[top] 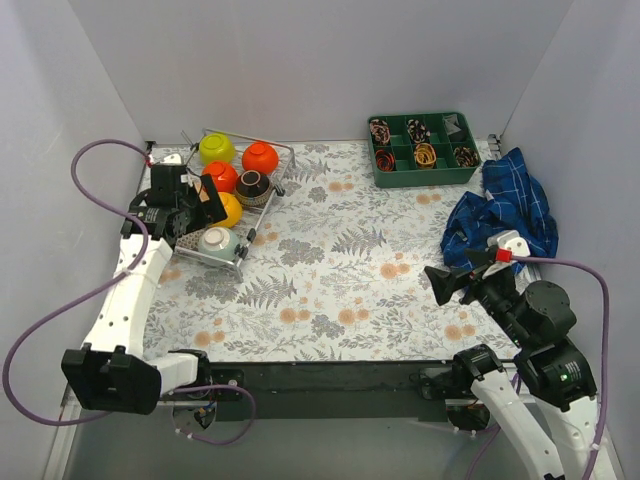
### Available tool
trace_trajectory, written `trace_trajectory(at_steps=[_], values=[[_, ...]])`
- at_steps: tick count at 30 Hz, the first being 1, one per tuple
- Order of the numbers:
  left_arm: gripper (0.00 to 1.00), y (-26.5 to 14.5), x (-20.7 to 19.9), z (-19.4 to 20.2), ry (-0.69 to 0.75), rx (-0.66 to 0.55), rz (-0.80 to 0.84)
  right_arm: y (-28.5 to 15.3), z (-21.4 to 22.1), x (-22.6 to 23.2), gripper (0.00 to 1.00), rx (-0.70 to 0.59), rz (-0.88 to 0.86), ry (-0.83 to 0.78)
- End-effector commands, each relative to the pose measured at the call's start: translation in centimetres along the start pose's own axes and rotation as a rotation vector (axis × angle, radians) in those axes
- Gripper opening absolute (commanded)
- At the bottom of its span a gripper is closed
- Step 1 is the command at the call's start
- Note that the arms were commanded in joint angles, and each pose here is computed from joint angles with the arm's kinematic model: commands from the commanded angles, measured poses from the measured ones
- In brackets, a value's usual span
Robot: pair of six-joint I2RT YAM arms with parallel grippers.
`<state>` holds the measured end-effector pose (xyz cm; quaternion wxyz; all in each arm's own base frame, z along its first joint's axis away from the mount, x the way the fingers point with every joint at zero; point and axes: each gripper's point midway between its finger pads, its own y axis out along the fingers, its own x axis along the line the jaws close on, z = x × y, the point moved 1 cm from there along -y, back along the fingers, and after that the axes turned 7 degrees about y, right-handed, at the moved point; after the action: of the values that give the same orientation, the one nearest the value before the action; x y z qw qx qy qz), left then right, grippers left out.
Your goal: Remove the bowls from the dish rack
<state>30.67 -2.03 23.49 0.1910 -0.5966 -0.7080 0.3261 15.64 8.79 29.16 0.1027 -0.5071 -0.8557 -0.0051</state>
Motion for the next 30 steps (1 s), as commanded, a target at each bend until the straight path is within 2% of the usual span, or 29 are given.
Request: trace_trajectory(at_steps=[1,6,9,15,20,30], values=[[0.98,1.8,0.2,-3.5,0.181,-0.132,-0.086,1.5,-0.3,0.6,0.99,-0.021,-0.032,0.046],[0.98,5.0,-1.2,-3.7,0.445,-0.159,-0.195,2.5,0.8,0.0,0.98,-0.007,-0.009,0.071],[0.98,7.0,-2.3,-2.8,0.574,-0.120,-0.229,2.7,0.5,-0.3,0.99,-0.015,0.021,0.103],[0.98,10.2,-4.2,-1.9,0.668,-0.078,-0.263,3.7,1.0,-0.4,0.99,0.005,0.011,0.084],[0.98,12.1,-3.9,-2.3,0.832,-0.044,-0.353,4.3,1.1,0.0,0.99,0.037,-0.018,0.044],[0.98,14.9,-4.3,-2.5,0.947,-0.011,-0.429,4.9,1.5,0.5,0.99,0.046,-0.061,0.026]])
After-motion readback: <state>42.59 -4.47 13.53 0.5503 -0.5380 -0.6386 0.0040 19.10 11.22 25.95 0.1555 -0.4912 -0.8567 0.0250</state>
